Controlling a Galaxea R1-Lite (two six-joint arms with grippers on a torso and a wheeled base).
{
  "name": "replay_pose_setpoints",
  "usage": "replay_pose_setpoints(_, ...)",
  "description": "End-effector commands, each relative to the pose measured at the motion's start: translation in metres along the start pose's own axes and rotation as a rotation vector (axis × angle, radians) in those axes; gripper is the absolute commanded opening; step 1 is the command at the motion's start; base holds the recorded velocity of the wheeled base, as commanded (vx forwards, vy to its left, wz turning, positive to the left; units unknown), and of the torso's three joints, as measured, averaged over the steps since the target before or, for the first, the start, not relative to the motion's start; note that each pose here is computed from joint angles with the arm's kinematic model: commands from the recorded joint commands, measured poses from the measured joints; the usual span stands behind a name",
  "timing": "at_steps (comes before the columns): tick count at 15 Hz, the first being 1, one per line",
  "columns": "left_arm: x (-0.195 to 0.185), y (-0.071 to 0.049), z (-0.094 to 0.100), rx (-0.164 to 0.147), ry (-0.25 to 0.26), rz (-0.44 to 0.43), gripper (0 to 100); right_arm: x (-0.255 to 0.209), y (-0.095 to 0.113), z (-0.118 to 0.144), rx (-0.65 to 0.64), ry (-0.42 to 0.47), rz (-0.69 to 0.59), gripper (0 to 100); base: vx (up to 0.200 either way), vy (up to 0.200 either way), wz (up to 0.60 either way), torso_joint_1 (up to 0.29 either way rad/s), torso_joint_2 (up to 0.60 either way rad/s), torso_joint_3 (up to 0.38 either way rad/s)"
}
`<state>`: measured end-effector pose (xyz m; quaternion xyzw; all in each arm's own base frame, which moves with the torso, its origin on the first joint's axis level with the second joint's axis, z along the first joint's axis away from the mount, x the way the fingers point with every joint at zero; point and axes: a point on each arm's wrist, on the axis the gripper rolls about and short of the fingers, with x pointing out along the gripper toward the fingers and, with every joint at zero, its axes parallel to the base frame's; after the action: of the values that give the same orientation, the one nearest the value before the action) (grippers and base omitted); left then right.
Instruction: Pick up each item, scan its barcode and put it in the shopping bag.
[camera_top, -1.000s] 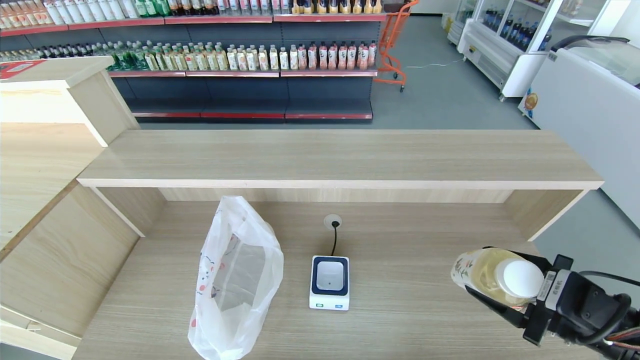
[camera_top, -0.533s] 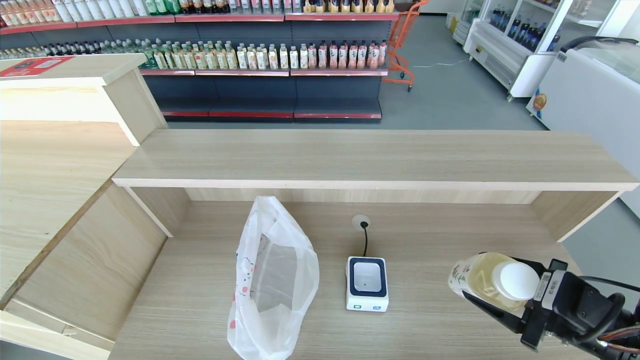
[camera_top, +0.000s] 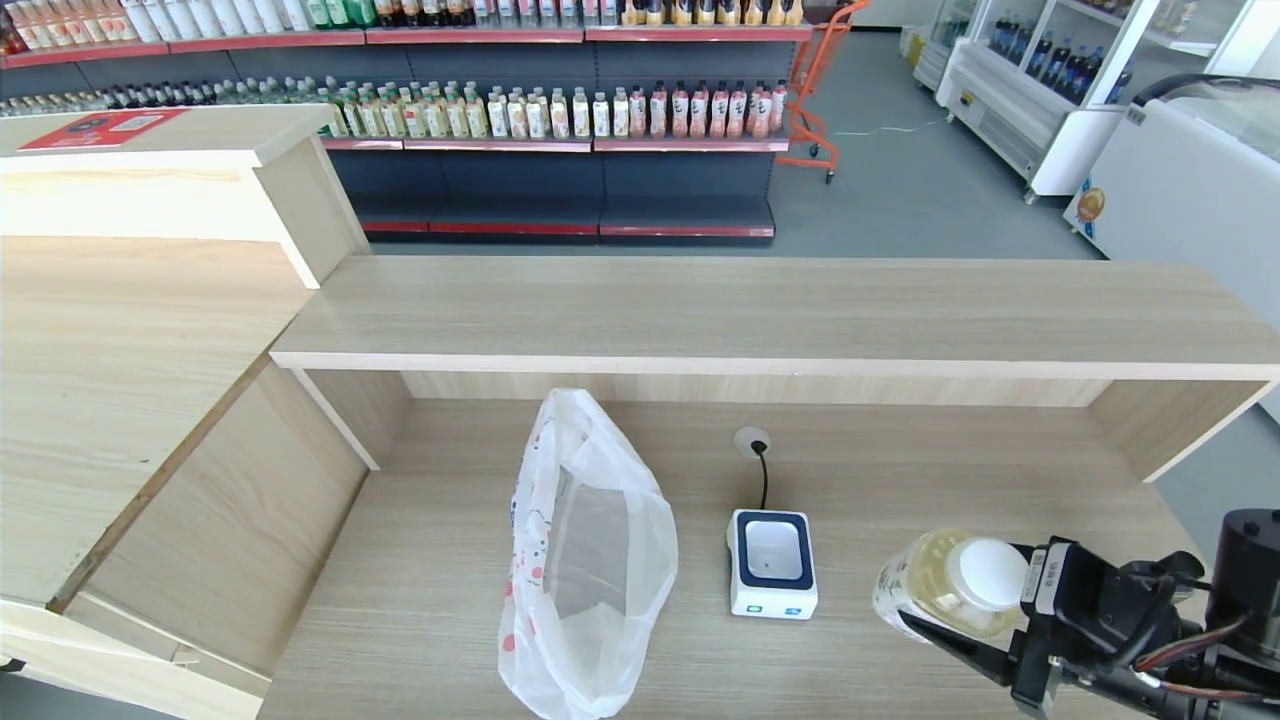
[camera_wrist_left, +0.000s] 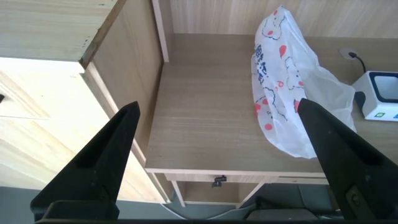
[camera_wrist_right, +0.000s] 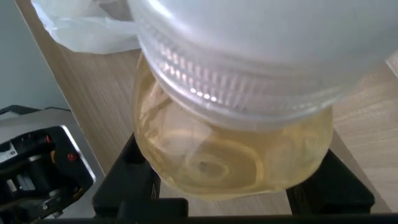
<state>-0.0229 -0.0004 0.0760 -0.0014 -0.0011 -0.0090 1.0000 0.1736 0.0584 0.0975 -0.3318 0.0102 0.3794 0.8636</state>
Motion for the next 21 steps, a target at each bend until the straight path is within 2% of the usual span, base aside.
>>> replay_pose_setpoints(1,0.0,0.0,0.0,0.0,-0.001,0.0,100,0.01,0.005,-0.012,-0.02,0.043,0.057,0,0.0,0.0,0.0,0.0,0.0,0.0)
replay_pose_setpoints(5,0.0,0.0,0.0,0.0,-0.001,0.0,100,0.024,0.008,-0.027,-0.142,0.037,0.145,0,0.0,0.0,0.0,0.0,0.0,0.0)
replay_pose_setpoints(8,0.0,0.0,0.0,0.0,-0.001,0.0,100,0.039,-0.011,-0.049,-0.239,0.017,0.139,0,0.0,0.0,0.0,0.0,0.0,0.0)
replay_pose_setpoints(10,0.0,0.0,0.0,0.0,-0.001,0.0,100,0.057,-0.022,-0.062,-0.247,-0.02,0.146,0,0.0,0.0,0.0,0.0,0.0,0.0)
replay_pose_setpoints(14,0.0,0.0,0.0,0.0,-0.001,0.0,100,0.085,-0.034,-0.07,-0.266,-0.102,0.165,0,0.0,0.0,0.0,0.0,0.0,0.0)
replay_pose_setpoints(18,0.0,0.0,0.0,0.0,-0.001,0.0,100,0.107,-0.037,-0.079,-0.28,-0.153,0.182,0,0.0,0.0,0.0,0.0,0.0,0.0)
replay_pose_setpoints(21,0.0,0.0,0.0,0.0,0.001,0.0,100,0.13,-0.037,-0.085,-0.313,-0.246,0.2,0,0.0,0.0,0.0,0.0,0.0,0.0)
